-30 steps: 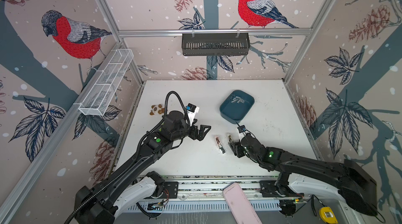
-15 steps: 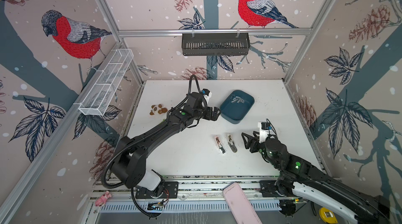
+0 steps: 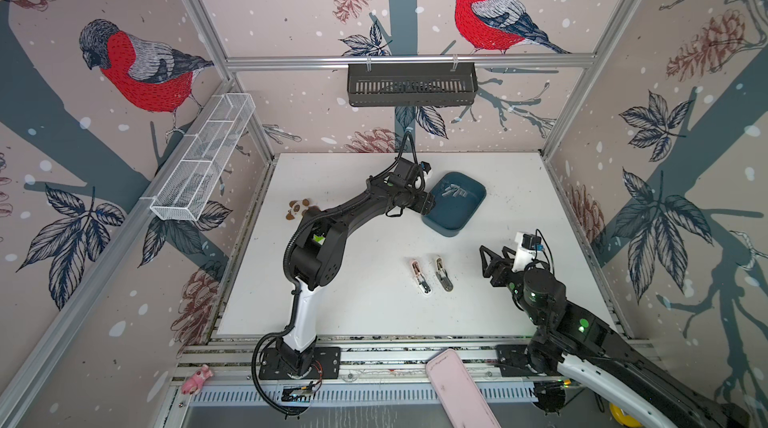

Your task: Load the staples into the stapler

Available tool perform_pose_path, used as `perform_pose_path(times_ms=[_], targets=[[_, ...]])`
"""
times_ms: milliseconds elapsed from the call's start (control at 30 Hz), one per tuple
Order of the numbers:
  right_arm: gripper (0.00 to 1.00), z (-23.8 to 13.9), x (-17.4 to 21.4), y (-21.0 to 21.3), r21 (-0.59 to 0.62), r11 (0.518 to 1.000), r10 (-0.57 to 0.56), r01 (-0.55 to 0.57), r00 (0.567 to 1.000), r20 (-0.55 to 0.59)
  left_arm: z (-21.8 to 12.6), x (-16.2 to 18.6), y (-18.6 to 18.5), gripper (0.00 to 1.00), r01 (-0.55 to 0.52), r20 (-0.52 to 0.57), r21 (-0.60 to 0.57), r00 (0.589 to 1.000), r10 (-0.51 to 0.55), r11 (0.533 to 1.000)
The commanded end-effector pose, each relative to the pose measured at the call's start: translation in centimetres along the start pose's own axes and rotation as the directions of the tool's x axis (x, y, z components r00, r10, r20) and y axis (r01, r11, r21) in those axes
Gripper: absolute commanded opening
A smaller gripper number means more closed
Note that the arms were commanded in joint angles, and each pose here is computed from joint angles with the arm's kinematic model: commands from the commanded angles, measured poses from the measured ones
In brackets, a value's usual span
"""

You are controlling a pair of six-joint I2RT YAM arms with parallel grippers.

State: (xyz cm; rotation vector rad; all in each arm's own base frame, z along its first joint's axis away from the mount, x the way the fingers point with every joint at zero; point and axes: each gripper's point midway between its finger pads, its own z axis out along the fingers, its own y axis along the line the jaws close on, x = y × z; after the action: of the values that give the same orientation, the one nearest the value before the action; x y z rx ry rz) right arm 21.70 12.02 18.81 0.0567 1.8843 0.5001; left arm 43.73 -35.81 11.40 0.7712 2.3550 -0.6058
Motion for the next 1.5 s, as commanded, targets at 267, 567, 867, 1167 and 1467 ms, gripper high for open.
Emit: perform_pose_path(times_ms=[267,567,867,1167,1467], targets=[[0.74,0.2,0.1,0.5,-0.022,0.999,-0.024,0.024,1.0,-0.003,4.0,0.5,1.5,0.61,-0.043,-0.085,-0.024,0.996,0.041,0.999],[0.74,0.5,0.4,0.2,0.0,1.0,-0.031,0.031,0.999,-0.021,5.0,-0.2,2.5,0.37,-0.061,-0.086,-0.068,0.995,0.055,0.996],[0.74,0.6,0.4,0.2,0.0,1.0,-0.028,0.028,0.999,-0.027,5.0,1.1,2.9,0.27,-0.071,-0.121,-0.084,0.991,0.06,0.994],[0.73,0.7,0.5,0.3,-0.009,0.999,-0.032,0.032,0.999,-0.03,3.5,3.3,2.8,0.2,-0.07,-0.136,-0.073,0.989,0.06,0.995],[0.73,1.1,0.6,0.2,-0.011,0.999,-0.032,0.031,0.999,-0.036,0.9,5.4,4.4,0.2,-0.049,-0.147,-0.092,0.988,0.035,0.995]])
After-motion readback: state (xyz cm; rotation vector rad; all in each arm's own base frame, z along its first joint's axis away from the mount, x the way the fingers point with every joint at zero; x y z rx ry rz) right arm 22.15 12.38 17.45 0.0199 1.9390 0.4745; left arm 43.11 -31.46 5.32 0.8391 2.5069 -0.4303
